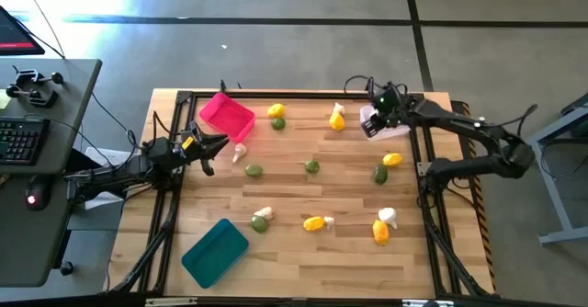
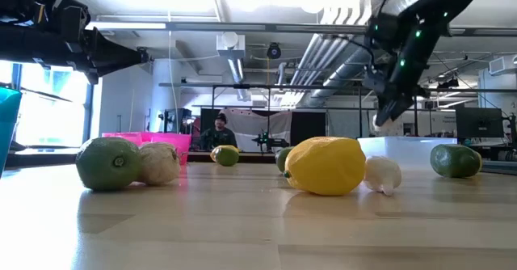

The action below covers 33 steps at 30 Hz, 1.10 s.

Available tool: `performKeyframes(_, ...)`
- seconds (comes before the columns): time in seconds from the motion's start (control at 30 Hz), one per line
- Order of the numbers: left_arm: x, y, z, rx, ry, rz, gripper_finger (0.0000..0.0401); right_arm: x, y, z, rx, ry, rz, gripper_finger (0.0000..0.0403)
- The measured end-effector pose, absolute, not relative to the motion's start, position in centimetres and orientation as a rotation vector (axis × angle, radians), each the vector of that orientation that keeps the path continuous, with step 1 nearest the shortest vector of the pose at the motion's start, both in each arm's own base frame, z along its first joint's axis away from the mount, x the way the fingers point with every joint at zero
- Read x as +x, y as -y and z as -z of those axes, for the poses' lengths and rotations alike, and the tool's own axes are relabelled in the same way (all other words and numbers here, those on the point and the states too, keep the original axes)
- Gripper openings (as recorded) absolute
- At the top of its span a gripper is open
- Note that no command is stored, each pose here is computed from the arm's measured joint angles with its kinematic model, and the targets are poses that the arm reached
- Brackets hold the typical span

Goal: Sort produce into baskets
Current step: Put the white garlic in the transparent bin, then put the green lime in the red bin

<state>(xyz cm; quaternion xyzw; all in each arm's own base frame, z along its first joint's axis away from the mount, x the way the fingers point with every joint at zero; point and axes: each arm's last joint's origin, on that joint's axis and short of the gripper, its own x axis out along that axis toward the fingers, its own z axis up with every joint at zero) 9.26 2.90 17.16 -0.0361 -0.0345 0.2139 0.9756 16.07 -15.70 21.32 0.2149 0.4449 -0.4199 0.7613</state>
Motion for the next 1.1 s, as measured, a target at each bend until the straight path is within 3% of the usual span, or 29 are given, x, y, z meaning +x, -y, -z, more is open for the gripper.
performKeyframes(0.5,9.3,-2.9,-17.2,-0.073,0.07,-0.431,0.0062,15.2,19.8,-16.7,0.576,-1.11,0.941,0.0104)
performKeyframes(0.9,9.3,-2.9,-17.2,-0.073,0.077,-0.431,0.0062,15.2,19.9,-16.6,0.547,-1.133,0.954,0.0205)
performKeyframes(1.1,9.2,-2.9,-17.4,-0.072,0.094,-0.438,0.0062,15.0,19.9,-18.7,0.444,-1.225,1.027,0.0208)
